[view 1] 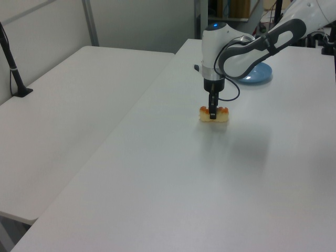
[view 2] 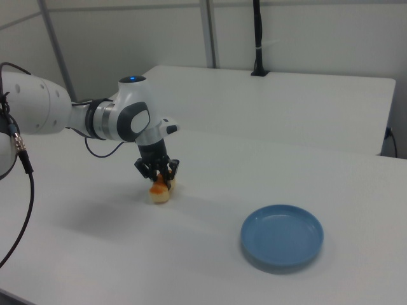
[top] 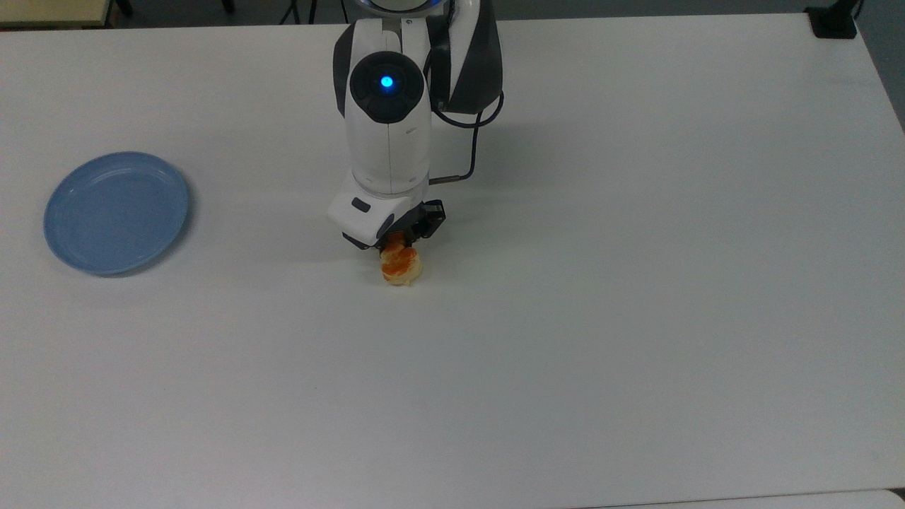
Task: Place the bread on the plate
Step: 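Carry the held bread roll over the blue plate and lower it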
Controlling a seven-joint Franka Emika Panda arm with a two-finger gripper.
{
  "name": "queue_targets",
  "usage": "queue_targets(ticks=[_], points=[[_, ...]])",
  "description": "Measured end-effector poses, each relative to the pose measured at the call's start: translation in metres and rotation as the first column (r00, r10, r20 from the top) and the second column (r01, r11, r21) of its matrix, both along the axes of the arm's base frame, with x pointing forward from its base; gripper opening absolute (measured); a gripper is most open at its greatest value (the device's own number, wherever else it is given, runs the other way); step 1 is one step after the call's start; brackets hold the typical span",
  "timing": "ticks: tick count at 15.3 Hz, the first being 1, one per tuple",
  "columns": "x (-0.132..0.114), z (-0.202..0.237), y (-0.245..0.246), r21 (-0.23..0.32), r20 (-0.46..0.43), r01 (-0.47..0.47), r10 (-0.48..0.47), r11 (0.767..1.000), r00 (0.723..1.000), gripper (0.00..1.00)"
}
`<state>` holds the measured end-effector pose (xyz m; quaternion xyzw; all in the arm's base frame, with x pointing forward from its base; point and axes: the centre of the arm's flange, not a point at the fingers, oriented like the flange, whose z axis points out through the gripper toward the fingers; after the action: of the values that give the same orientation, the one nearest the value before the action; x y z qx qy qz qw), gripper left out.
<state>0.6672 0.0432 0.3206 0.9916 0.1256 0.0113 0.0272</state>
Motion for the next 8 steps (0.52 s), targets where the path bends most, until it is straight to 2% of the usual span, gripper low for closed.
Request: queue_targets(ticks=[2, 4, 6, 8], points=[[0.002, 0.017, -0.017, 0.002, 0.025, 0.025, -0.025, 1.000, 0.999, 0.28], [0.002, 0.045, -0.050, 0.001, 0.049, 0.063, -0.063, 0.998, 0.997, 0.26], [-0.005, 0.075, -0.102, -0.005, 0.064, 0.088, -0.088, 0.996, 0.994, 0.21], [-0.016, 0.097, -0.163, -0.010, 0.084, 0.131, -0.130, 0.991, 0.988, 0.21]])
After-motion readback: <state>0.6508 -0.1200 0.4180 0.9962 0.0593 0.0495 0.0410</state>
